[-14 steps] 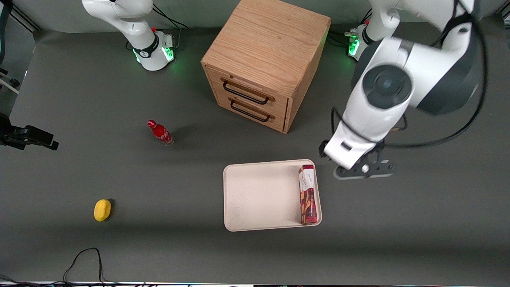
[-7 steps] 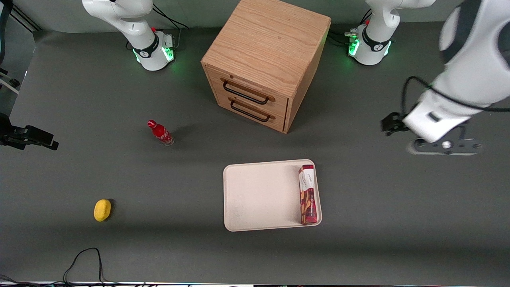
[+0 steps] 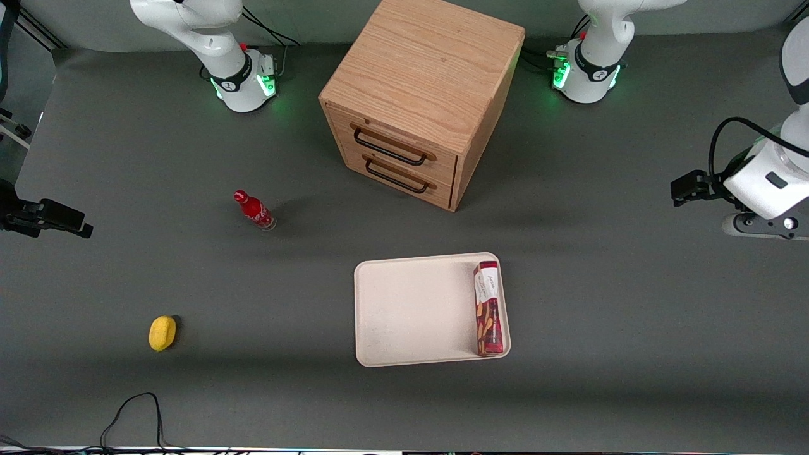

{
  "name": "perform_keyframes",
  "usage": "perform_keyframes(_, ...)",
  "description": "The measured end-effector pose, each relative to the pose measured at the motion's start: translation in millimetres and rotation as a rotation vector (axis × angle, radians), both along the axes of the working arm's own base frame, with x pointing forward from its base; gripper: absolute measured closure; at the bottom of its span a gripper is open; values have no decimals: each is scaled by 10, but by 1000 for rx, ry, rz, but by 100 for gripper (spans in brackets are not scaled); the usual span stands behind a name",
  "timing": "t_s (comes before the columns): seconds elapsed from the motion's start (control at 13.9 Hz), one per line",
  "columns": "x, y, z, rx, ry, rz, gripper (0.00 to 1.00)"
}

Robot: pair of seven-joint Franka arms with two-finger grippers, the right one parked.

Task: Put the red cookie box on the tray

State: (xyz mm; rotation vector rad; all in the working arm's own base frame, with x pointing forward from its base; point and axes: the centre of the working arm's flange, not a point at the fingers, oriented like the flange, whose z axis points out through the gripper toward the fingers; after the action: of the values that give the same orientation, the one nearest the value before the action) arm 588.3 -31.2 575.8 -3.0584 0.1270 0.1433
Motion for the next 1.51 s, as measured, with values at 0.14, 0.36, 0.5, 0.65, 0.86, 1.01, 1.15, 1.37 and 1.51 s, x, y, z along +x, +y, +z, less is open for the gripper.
perform_keyframes(0.14, 18, 190, -21, -2, -6, 14, 0)
perform_keyframes(0.36, 46, 230, -113, -5, -18, 14, 0)
perform_keyframes(0.5, 66, 203, -153, -18, -34, 12, 0)
perform_keyframes(0.65, 77, 193, -187, -28, -49, 12, 0)
perform_keyframes(0.86, 56, 172, -227, -34, -72, 21, 0)
perform_keyframes(1.01, 37, 154, -211, -52, -77, 40, 0)
perform_keyframes(1.15, 18, 172, -163, -63, -85, 56, 0)
perform_keyframes(1.37, -30, 206, -78, -63, -96, 70, 0)
perform_keyframes(1.51, -56, 204, -24, -63, -88, 72, 0)
